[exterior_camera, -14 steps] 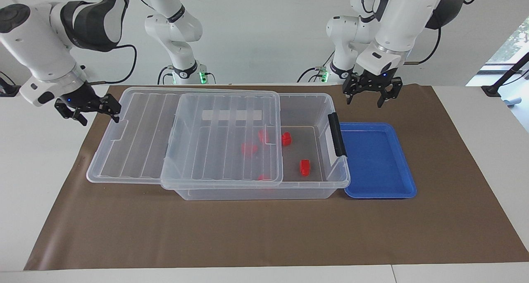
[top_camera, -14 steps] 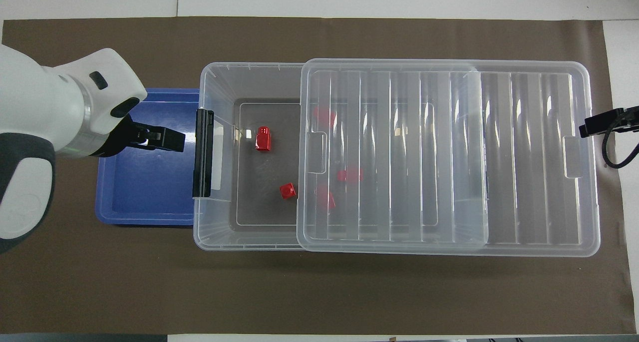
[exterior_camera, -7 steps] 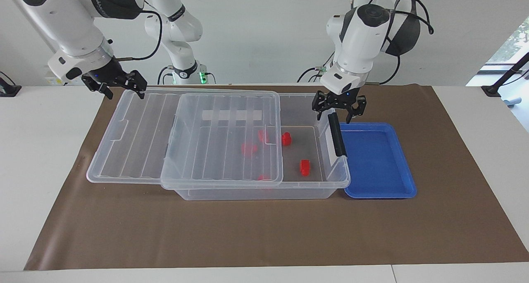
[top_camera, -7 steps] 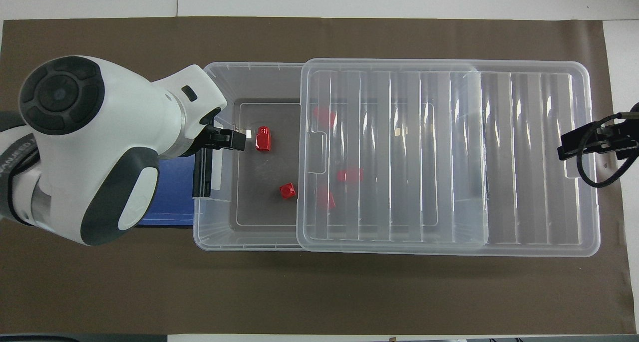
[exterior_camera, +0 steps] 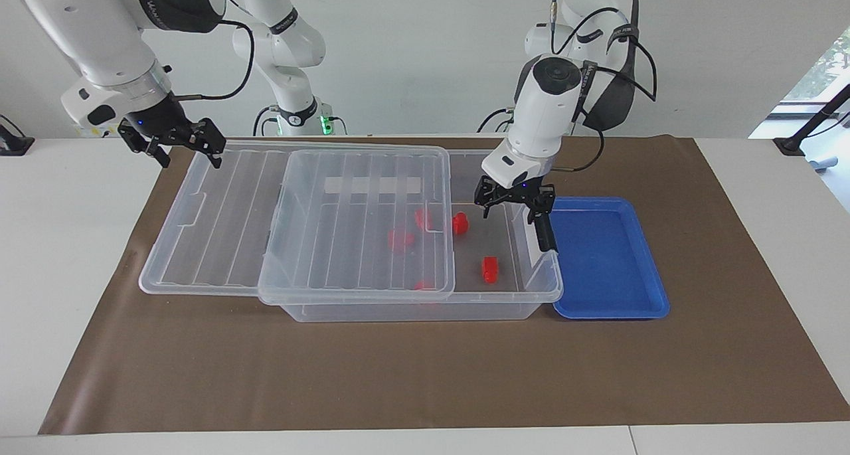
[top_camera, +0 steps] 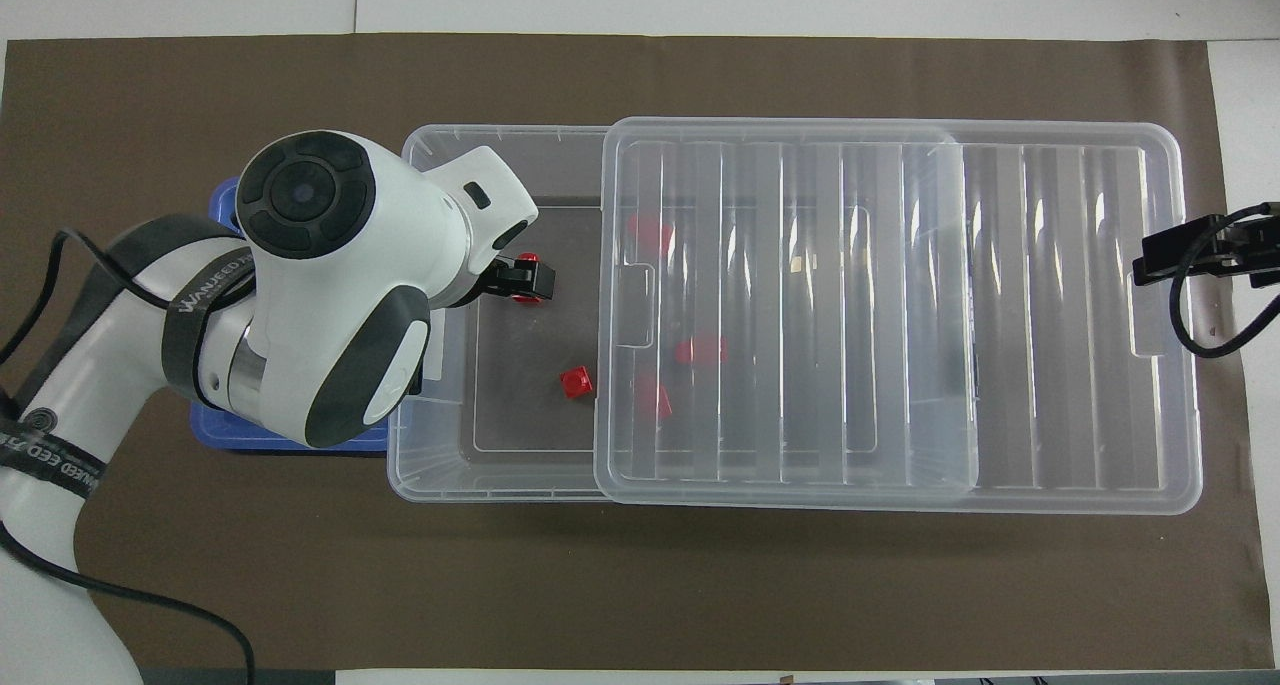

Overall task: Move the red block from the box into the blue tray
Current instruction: 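Reach the left gripper into the open box toward a red block, then grasp the red block with the left gripper and lift it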

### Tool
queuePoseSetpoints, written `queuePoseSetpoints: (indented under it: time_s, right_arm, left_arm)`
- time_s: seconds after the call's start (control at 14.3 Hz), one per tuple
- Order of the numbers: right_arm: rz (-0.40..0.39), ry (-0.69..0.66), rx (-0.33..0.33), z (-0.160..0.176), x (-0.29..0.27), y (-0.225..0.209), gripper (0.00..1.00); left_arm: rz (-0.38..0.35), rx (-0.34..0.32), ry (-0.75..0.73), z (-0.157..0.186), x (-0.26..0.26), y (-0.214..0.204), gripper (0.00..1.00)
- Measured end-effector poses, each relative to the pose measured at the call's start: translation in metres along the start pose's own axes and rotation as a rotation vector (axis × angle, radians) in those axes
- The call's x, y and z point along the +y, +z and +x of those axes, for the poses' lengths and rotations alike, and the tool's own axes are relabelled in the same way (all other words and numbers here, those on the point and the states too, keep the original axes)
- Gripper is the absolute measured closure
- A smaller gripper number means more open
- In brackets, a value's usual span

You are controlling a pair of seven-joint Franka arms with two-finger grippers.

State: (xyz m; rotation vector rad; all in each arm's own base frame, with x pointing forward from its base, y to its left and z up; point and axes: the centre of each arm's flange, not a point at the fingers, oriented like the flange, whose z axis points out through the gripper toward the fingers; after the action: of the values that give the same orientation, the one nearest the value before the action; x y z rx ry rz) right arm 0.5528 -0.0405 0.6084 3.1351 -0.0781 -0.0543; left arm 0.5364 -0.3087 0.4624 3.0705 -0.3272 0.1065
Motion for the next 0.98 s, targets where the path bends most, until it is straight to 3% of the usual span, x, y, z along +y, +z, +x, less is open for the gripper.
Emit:
queuePoseSetpoints:
  time_s: [0.7, 0.98]
  right_arm:
    - [0.0, -0.003, 0.009, 0.001, -0.002, -0.001, 0.0]
    - [0.0, -0.003, 0.008, 0.001, -0.002, -0.001, 0.0]
  left_arm:
    - [-0.019, 0.042, -0.029, 0.007, 0.009, 0.061, 0.0]
    - [-0.017, 0.031, -0.031, 0.003, 0.007, 0.091, 0.0]
